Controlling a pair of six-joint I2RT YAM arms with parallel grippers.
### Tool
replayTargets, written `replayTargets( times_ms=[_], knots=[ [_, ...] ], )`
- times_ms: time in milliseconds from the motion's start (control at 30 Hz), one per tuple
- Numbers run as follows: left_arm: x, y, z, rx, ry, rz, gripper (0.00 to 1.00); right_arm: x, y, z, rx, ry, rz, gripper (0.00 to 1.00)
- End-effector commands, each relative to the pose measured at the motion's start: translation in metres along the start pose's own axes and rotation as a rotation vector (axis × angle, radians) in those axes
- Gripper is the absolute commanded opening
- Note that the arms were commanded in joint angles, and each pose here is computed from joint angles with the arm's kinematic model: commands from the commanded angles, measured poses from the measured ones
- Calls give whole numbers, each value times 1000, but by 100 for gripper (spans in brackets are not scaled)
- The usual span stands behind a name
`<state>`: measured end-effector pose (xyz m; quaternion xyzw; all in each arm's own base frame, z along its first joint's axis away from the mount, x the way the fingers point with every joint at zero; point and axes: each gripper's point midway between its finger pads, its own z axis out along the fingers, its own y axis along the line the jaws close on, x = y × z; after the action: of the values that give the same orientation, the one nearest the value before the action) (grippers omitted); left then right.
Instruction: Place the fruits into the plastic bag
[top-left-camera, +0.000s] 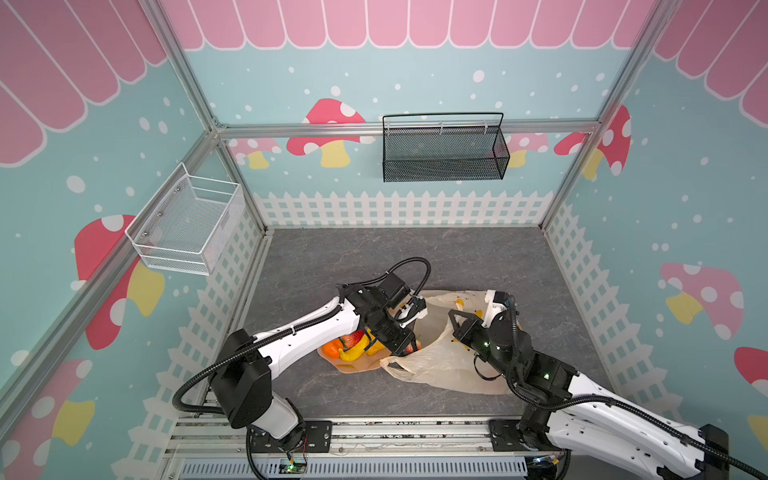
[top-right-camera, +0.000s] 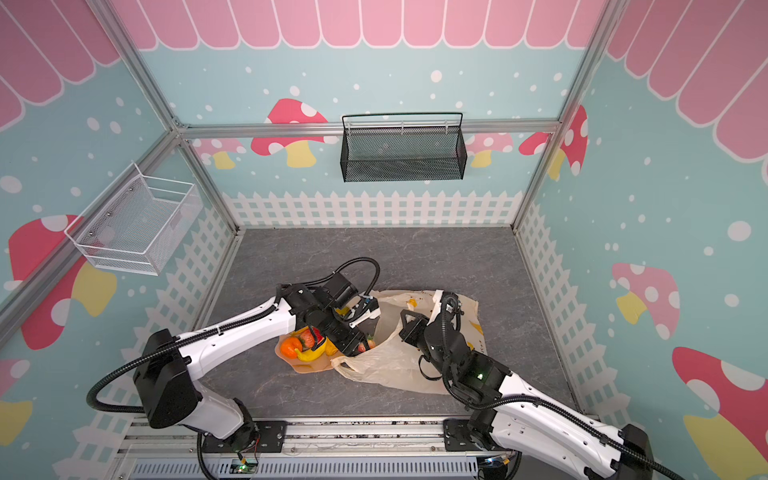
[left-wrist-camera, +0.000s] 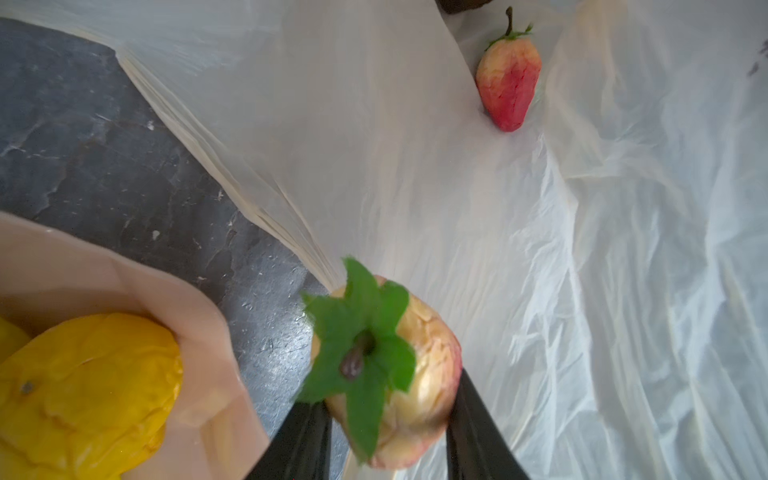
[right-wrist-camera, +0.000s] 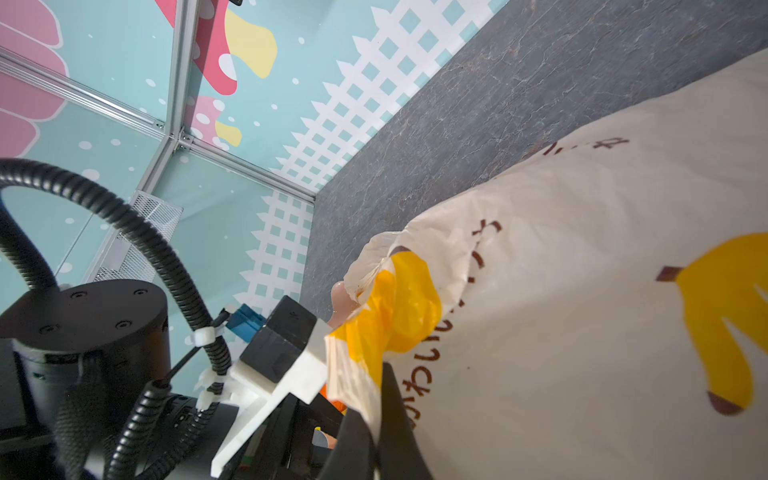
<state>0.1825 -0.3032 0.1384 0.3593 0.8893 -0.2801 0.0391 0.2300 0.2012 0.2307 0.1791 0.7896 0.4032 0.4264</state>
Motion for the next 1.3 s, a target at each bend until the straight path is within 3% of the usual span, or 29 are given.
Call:
replayTargets(
  times_ms=[0,433,733,1267],
  knots=[
    [-8,5,13,-1,-6,0,6,-7,9,-1,-18,-17,16,0],
    [-64,-17,41,126,-40,-27,6,0,15,6,-38,12,14,0],
    [-64,-38,69,225,21,-33,6,1,14,8,-46,5,16,0],
    [-88,-62,95,424,1,-120,8,0,17,12,-79,-14,38,0]
  ],
)
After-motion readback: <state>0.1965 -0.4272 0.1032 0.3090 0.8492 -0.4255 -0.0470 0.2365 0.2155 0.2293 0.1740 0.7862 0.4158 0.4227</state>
